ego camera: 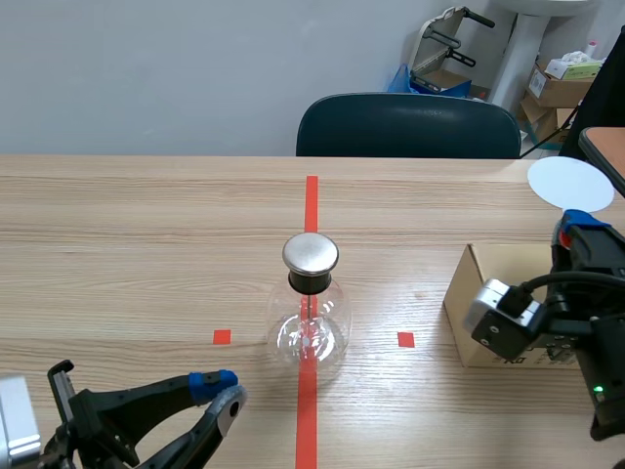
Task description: Do the electroscope experiment
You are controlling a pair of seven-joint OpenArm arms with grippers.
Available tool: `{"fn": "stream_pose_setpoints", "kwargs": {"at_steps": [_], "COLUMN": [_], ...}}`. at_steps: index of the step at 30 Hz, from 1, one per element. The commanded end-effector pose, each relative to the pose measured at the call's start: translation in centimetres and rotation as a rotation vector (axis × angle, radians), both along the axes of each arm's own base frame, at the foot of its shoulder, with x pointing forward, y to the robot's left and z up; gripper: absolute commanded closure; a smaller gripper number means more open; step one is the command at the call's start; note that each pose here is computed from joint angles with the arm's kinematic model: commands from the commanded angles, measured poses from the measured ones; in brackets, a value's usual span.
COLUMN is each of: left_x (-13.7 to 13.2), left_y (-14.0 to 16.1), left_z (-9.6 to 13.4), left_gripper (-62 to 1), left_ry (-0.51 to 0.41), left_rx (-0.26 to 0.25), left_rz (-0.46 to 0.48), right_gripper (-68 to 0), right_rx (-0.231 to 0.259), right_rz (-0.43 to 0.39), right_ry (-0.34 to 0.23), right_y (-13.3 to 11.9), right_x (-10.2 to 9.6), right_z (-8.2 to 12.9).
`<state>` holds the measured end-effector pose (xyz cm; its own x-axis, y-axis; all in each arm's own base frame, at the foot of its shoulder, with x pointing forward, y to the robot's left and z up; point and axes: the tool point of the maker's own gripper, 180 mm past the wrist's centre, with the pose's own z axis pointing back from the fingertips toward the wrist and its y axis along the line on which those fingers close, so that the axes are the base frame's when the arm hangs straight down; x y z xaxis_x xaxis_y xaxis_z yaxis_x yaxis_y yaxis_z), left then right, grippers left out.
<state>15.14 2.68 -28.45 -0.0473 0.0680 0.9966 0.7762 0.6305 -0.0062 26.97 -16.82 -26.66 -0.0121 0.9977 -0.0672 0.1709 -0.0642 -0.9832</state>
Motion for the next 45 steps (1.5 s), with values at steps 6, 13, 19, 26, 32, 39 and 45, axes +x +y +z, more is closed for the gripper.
{"fn": "stream_pose_setpoints", "kwargs": {"at_steps": [6, 13, 19, 26, 32, 39, 45], "left_x": [0.8, 2.3, 3.1, 4.1, 4.6, 5.5, 6.5], "left_y": [-1.0, -1.2, -1.0, -1.0, -1.9, -1.7, -1.3], "left_z": [0.8, 0.6, -0.3, -1.0, -1.1, -1.4, -3.3], "left_gripper": [-8.5, -8.4, -4.2, -4.0, -2.9, -2.9, -2.9], "left_ry": [-0.005, -0.020, -0.017, -0.006, 0.003, 0.019, 0.036], "left_rx": [-0.030, -0.004, 0.012, 0.012, 0.015, 0.007, 0.048], "left_rz": [-0.015, -0.008, 0.002, 0.015, -0.004, 0.014, 0.042], "right_gripper": [-0.8, -0.8, -0.8, -0.8, -0.8, -0.8, -0.8], "right_rx": [-0.004, 0.013, 0.019, 0.034, 0.038, 0.054, 0.062], "right_rz": [0.016, 0.029, 0.060, 0.091, 0.110, 0.141, 0.135], "right_ry": [-0.091, -0.071, -0.038, -0.005, 0.032, 0.042, 0.070], "right_y": [1.9, 4.2, 6.0, 7.5, 8.4, 9.3, 9.2], "right_x": [0.9, 1.6, 1.6, 1.4, 1.3, 1.0, 1.1], "right_z": [2.1, 1.8, 1.2, 0.5, -0.2, -0.4, -0.9]}}
